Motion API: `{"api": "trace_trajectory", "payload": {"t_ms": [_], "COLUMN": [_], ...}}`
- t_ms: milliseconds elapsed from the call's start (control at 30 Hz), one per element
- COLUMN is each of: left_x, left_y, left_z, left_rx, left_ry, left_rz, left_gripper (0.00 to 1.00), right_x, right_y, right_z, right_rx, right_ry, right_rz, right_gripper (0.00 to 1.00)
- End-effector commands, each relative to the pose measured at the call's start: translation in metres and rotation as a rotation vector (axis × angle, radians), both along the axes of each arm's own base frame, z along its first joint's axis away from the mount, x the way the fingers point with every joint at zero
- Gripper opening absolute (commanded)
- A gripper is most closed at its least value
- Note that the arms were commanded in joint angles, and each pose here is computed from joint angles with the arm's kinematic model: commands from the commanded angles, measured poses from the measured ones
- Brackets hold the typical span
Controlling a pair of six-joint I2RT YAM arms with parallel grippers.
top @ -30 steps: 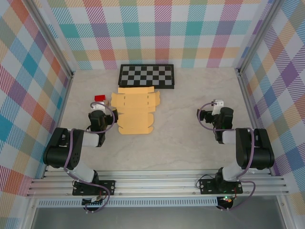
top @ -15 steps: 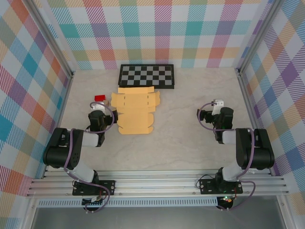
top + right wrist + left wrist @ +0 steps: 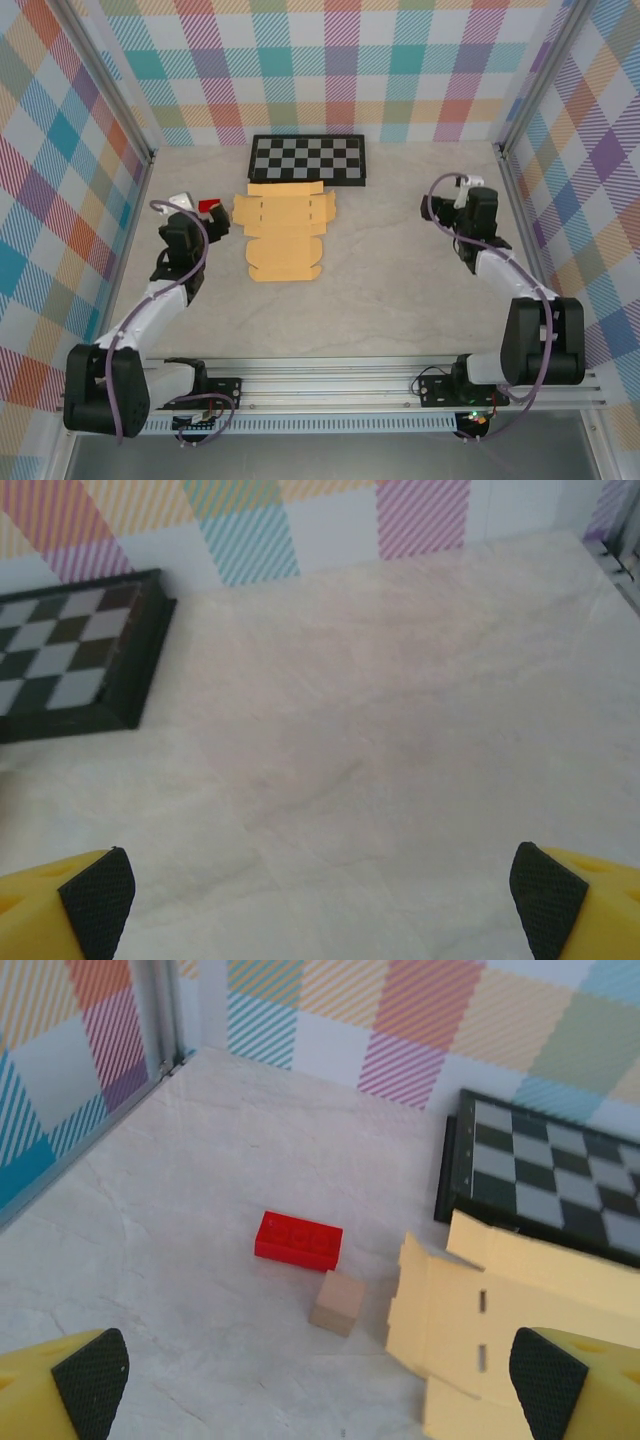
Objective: Fold the paper box
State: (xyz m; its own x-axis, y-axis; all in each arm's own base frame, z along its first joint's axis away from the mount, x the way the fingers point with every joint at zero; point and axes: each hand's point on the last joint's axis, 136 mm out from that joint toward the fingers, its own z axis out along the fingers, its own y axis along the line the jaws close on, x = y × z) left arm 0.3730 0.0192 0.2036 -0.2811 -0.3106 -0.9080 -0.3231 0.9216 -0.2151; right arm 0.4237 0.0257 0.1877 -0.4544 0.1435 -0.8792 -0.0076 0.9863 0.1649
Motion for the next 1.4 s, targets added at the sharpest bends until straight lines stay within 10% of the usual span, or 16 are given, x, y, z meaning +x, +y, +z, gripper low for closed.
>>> {"api": "trace_trajectory", "payload": {"t_ms": [0,367,733,1367], "left_x": [-0.025,-0.075,-0.105,-0.115], "left_y": [-0.004,-0.041,-0.038,-0.035], "left_z": [0.007,-0.020,-0.038,-0.059], "left_rx": [-0.228,-0.411,-0.430,-0.469], "left_ry": [0.124,0.447,0.467,0.441], "left_rz": [0.069,-0.035,-0.018,0.026], "left_gripper": [1.00,1.00,1.00,1.00], "right_x": [-0.023,-0.042,-0.017,-0.022], "right_y": [0.044,0.230,0.348,0.408], "right_z": [0.006,0.011,-0.059,-0.150], "right_rx": [0.007,-0.109,-0.252,-0.374], "right_ry": [0.146,0.257,0.367,0.516], "right_rz": [0.089,0.599,0.698,0.773], "right_gripper": [1.00,1.00,1.00,1.00]}}
